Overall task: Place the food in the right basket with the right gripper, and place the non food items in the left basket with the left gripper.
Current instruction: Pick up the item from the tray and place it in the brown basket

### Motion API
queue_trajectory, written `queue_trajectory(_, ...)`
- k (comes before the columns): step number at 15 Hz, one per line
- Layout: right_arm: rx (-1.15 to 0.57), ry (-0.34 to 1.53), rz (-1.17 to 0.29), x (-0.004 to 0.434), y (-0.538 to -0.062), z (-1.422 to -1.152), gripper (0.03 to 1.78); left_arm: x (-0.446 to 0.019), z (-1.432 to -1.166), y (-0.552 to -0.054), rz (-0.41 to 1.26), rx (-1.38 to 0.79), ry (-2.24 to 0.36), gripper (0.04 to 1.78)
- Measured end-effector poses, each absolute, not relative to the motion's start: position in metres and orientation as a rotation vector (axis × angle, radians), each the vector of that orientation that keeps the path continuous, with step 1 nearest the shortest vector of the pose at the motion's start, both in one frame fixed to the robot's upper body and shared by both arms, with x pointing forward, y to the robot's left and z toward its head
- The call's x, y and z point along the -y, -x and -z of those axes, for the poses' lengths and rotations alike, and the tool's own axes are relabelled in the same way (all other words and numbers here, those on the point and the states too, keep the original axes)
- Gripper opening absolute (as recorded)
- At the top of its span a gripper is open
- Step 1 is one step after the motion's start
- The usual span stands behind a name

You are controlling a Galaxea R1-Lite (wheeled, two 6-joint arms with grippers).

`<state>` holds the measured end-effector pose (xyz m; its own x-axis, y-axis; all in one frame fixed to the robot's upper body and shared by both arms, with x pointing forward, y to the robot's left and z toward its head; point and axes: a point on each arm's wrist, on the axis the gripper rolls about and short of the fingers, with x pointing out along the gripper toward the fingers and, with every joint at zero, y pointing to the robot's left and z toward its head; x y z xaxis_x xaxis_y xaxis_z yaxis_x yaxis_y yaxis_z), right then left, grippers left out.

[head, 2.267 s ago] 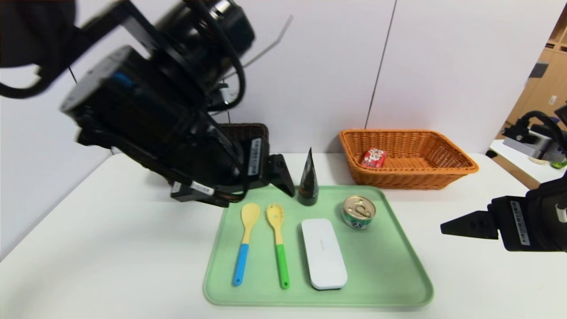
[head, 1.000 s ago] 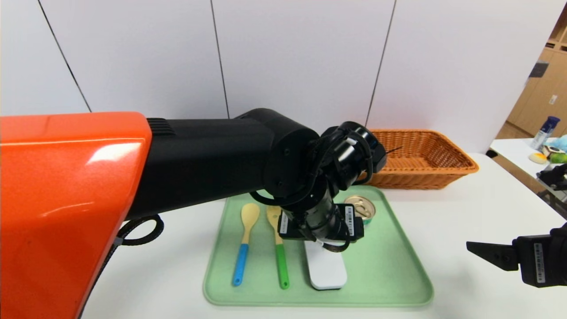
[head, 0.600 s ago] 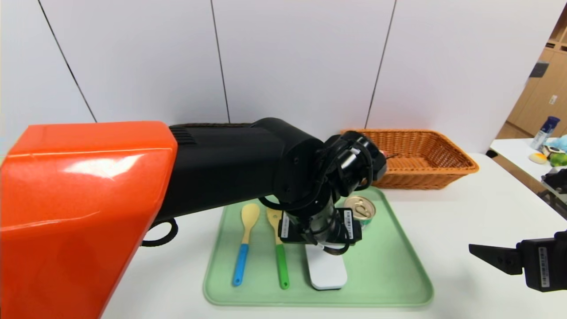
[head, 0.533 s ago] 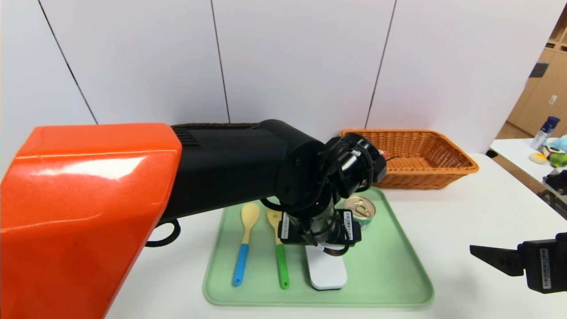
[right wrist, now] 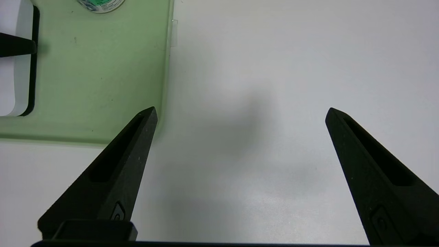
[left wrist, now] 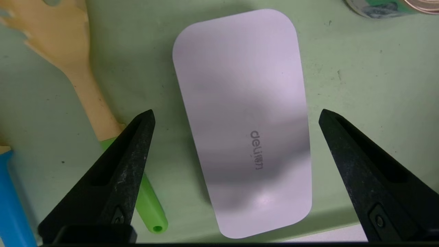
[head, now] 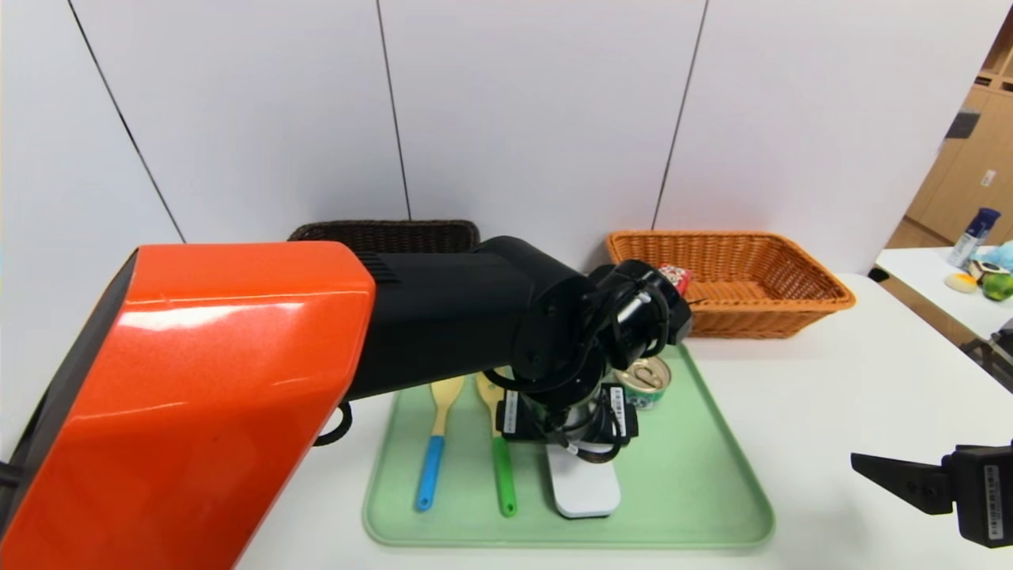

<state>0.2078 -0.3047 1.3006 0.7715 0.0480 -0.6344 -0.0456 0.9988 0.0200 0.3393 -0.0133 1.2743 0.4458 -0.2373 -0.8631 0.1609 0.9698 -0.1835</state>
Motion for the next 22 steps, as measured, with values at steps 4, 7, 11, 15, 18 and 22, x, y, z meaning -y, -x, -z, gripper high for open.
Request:
queue_trajectory(4, -0.682, -0.005, -0.052, 0.3054, -0.2057, -1.3008, 1.7, 0.0178, -1.2724, -0.3364, 0.262, -1.076, 0.071, 1.69)
queue_trajectory(7, -0.681, -0.005, -0.052, 0.3057, -0.2048, -1.3003, 1.7, 0.0189, -1.2715, -0.3352, 0.264, -1.077, 0.066, 1.69)
queue_trajectory(11, -0.68, -0.003, -0.054, 0.3059, -0.2036, -1.2999, 1.7, 0.0193, -1.2696, -0.3355, 0.265, -1.08, 0.053, 1.69)
queue_trajectory(15, -0.671, -0.002, -0.061, 0.3057, -0.2019, -1.3009, 1.7, 0.0204, -1.2661, -0.3364, 0.267, -1.084, 0.039, 1.69)
queue_trajectory(18, -0.668, 0.001, -0.065, 0.3054, -0.2016, -1.3013, 1.7, 0.0209, -1.2647, -0.3368, 0.269, -1.084, 0.033, 1.69)
queue_trajectory(22, -0.668, 0.002, -0.066, 0.3053, -0.2015, -1.3013, 1.7, 0.021, -1.2644, -0.3368, 0.269, -1.084, 0.031, 1.69)
